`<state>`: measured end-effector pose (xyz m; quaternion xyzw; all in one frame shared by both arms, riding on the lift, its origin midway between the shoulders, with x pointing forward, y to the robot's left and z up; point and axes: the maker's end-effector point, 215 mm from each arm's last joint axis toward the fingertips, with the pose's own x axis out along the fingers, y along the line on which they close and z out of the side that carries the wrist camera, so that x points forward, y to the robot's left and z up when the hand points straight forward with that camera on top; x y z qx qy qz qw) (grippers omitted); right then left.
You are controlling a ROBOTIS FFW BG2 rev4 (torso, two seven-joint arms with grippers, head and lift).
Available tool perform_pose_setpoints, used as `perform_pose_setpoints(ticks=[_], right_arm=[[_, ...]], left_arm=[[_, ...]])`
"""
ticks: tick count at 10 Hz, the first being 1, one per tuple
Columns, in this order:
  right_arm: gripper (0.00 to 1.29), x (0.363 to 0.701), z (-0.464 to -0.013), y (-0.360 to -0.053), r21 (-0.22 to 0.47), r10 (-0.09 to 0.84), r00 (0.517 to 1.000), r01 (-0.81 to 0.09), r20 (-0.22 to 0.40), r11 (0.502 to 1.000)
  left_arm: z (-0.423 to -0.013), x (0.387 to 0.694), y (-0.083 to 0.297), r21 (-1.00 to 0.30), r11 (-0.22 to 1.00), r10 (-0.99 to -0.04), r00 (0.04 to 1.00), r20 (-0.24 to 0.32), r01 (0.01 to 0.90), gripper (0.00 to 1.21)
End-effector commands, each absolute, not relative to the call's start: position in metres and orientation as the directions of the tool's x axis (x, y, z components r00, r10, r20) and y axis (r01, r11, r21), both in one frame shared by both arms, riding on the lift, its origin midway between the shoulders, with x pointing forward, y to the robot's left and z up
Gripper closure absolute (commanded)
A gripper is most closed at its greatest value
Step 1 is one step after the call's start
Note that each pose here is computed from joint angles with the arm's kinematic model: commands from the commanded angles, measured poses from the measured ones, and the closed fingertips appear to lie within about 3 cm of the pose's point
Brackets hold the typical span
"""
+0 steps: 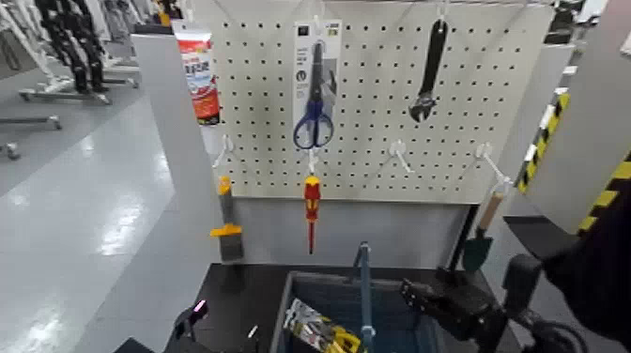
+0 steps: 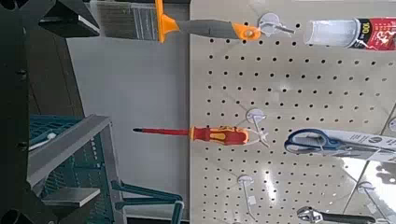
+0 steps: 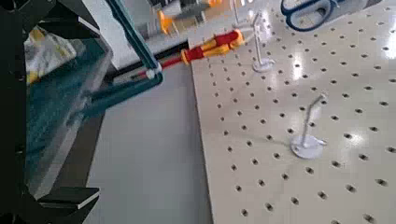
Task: Put the yellow pliers into the crate.
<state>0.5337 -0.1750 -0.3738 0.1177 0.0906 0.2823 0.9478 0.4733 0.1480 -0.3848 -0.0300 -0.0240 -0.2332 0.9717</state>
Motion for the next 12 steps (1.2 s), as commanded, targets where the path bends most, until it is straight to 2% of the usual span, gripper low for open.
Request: perform_pose_setpoints(ticks=[1,2,4,6,7,9,12], right_arm=[[0.12,0.514,-0.379,-0.2,0.219,0.404,0.913,-0.384,-0.052,0.897],[0.12,0.506,-0.377,-0.21,0.183,0.33,0.944,-0.32,-0.026,0.929],[0.12,0.485,-0.384,-0.22,0.119,0.233,0.972,-0.229,-0.021,0.966],[0.14,0.458,-0.39,-0.227,0.124,0.126,0.992,-0.125,0.002,0.984],[0.15,0.451,-0.391,-0.228,0.119,0.118,0.993,-0.118,0.01,0.986],[0.16,0.44,-0.399,-0.225,0.115,0.115,0.993,-0.112,-0.021,0.987],[0.16,0.424,-0.402,-0.216,0.115,0.124,0.992,-0.12,-0.03,0.986]], left_arm=[[-0.385,0.473,0.149,-0.047,0.891,-0.449,0.891,0.06,0.452,0.1],[-0.386,0.472,0.149,-0.048,0.891,-0.449,0.891,0.059,0.452,0.1],[-0.387,0.471,0.151,-0.049,0.893,-0.445,0.894,0.058,0.448,0.1],[-0.387,0.471,0.154,-0.048,0.895,-0.441,0.896,0.058,0.444,0.1],[-0.387,0.471,0.155,-0.05,0.896,-0.438,0.897,0.058,0.44,0.1],[-0.388,0.47,0.155,-0.051,0.897,-0.436,0.898,0.055,0.439,0.1],[-0.389,0.469,0.156,-0.053,0.898,-0.435,0.899,0.054,0.437,0.1]])
